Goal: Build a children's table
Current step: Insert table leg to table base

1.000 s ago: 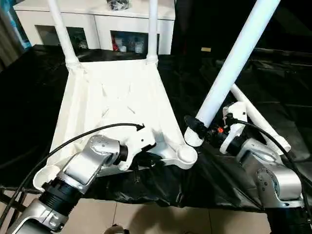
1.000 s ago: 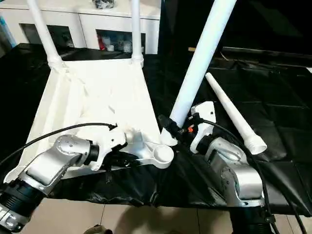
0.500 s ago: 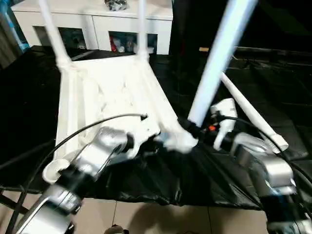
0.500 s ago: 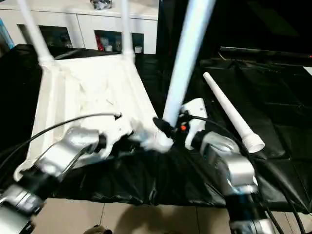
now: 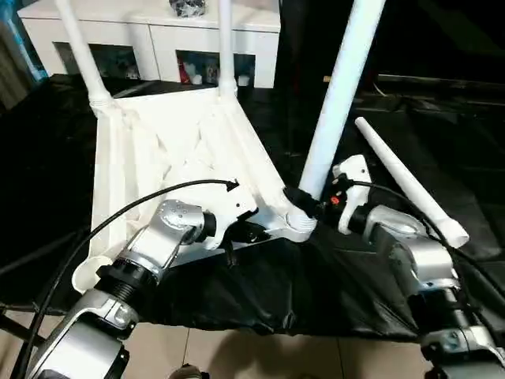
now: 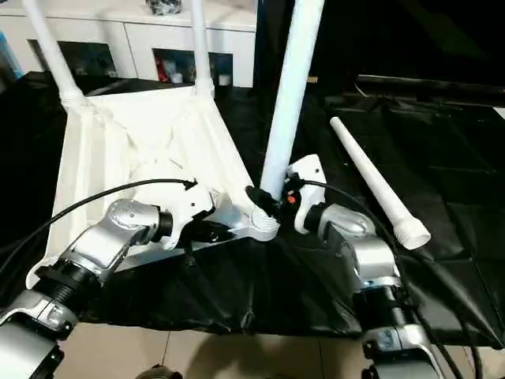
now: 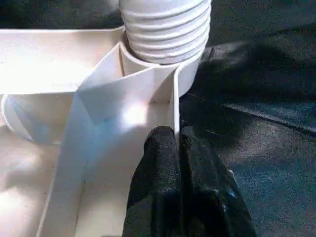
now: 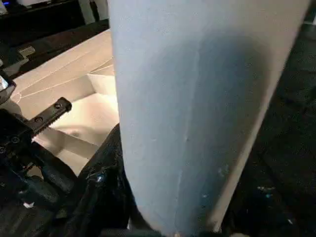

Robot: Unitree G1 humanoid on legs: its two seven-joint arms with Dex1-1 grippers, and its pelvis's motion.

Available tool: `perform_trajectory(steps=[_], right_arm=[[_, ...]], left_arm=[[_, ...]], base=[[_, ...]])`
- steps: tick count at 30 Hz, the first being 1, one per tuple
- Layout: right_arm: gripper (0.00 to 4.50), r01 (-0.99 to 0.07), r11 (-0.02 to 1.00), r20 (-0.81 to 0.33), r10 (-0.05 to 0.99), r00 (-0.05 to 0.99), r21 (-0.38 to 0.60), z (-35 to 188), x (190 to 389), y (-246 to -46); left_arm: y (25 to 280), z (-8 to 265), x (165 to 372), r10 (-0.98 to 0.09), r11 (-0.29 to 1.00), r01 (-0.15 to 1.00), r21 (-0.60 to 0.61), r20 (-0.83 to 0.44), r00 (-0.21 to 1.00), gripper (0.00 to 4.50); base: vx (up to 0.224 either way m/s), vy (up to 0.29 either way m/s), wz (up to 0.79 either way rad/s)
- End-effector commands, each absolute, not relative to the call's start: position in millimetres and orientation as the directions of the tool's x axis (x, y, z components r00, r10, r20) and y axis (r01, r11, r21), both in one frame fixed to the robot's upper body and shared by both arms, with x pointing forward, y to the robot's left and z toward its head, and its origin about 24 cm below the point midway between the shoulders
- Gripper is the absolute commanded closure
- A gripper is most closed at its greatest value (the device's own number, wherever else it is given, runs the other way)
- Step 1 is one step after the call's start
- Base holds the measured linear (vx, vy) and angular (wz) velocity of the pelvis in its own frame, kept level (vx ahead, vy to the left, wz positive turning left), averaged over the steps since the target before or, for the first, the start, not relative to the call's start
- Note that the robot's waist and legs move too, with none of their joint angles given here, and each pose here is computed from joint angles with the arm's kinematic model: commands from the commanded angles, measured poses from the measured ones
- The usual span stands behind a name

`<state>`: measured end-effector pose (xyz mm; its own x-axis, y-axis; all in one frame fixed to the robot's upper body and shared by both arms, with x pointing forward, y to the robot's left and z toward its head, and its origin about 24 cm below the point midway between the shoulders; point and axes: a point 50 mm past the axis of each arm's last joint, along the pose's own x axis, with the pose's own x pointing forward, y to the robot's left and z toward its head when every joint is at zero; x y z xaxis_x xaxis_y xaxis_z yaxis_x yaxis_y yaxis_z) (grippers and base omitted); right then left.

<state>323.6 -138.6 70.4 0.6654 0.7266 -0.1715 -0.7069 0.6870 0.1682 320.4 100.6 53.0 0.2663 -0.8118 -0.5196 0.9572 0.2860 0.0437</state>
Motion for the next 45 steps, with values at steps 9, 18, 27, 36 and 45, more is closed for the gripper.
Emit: perform_trajectory(steps=[9,18,27,36,45], right_arm=[[2.61,-0.697,0.688,-0.218,0.726,0.652,0.204,51.2,320.3,-139.0],[2.61,-0.701,0.683,-0.210,0.731,0.650,0.205,49.9,320.1,-137.7],[2.61,-0.710,0.676,-0.215,0.736,0.642,0.195,48.6,319.9,-136.6],[2.61,-0.722,0.667,-0.227,0.744,0.629,0.183,47.1,319.5,-136.2],[2.61,-0.640,0.698,-0.136,0.703,0.698,0.320,39.0,311.6,-147.4]], left_arm=[[122.2,49.6,321.6,-0.806,0.311,0.949,0.056,-0.513,0.295,3.90],[134.6,44.7,321.6,-0.781,0.305,0.951,0.044,-0.561,0.276,4.32],[133.1,40.8,317.5,-0.770,0.248,0.969,0.013,-0.604,0.205,4.50],[132.5,43.1,314.9,-0.773,0.171,0.985,0.015,-0.618,0.144,4.50],[127.9,45.4,314.0,-0.786,0.144,0.990,0.004,-0.608,0.117,4.50]], base=[[0.000,0.000,0.00],[0.000,0.000,0.00],[0.000,0.000,0.00],[0.000,0.000,0.00],[0.000,0.000,0.00]])
